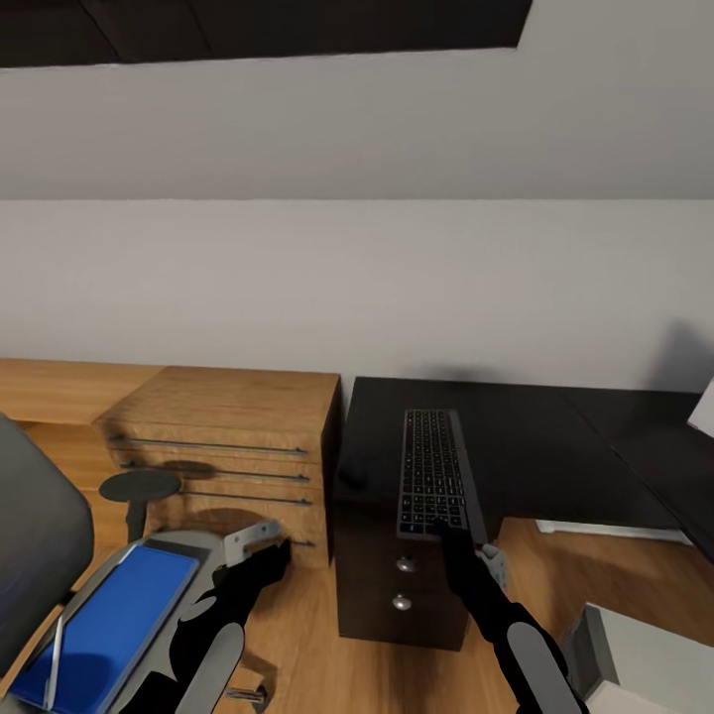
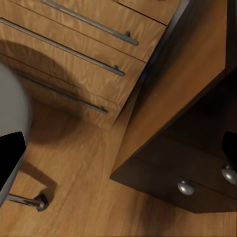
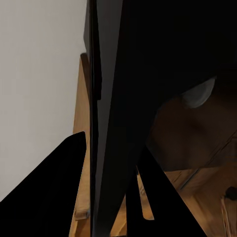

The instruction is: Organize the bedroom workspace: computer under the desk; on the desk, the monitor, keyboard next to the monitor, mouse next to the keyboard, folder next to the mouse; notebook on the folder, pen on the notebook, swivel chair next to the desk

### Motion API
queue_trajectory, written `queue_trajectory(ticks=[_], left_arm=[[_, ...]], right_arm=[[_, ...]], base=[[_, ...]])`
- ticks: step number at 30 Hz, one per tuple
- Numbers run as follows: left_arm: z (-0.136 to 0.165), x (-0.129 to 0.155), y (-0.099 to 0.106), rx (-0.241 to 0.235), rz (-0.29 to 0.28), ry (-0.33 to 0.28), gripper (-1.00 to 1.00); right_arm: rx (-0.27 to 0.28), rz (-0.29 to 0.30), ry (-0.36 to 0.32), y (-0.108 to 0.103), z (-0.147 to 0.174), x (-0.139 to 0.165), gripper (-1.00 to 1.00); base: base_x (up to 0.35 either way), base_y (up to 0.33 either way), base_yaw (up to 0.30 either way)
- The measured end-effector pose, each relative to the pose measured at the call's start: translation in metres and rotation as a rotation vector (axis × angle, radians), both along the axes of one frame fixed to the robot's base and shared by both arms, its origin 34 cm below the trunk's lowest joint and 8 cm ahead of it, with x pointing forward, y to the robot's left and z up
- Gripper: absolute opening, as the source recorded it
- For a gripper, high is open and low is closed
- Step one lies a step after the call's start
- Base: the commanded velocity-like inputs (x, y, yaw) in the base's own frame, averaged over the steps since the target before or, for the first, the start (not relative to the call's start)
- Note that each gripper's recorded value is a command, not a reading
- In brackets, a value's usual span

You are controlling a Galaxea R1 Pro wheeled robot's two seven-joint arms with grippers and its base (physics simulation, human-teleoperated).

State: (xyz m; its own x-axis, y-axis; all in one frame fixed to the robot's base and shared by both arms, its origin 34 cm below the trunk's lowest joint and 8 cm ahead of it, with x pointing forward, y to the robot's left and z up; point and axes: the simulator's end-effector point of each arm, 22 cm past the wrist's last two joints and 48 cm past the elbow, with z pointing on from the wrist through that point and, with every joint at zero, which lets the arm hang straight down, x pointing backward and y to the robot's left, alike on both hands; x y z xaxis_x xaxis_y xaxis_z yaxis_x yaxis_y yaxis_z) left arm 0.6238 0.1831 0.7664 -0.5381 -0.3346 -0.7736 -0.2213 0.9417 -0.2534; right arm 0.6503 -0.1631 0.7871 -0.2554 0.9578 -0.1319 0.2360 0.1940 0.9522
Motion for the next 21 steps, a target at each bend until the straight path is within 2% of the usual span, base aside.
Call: queue_trajectory(ticks=[13, 21], left_arm=[[-0.0004, 0.0002, 0.0001, 0.0, 0.0, 0.0, 1.0], [-0.0008, -0.0001, -0.0007, 0.001, -0.003, 0.002, 1.0]], right_arm=[[-0.002, 0.001, 0.006, -0.0001, -0.0031, -0.0003, -1.0], [-0.004, 0.0, 0.006, -0.0011, -0.0032, -0.0003, -1.0]], base=[[0.035, 0.0, 0.0], [0.135, 0.0, 0.0]])
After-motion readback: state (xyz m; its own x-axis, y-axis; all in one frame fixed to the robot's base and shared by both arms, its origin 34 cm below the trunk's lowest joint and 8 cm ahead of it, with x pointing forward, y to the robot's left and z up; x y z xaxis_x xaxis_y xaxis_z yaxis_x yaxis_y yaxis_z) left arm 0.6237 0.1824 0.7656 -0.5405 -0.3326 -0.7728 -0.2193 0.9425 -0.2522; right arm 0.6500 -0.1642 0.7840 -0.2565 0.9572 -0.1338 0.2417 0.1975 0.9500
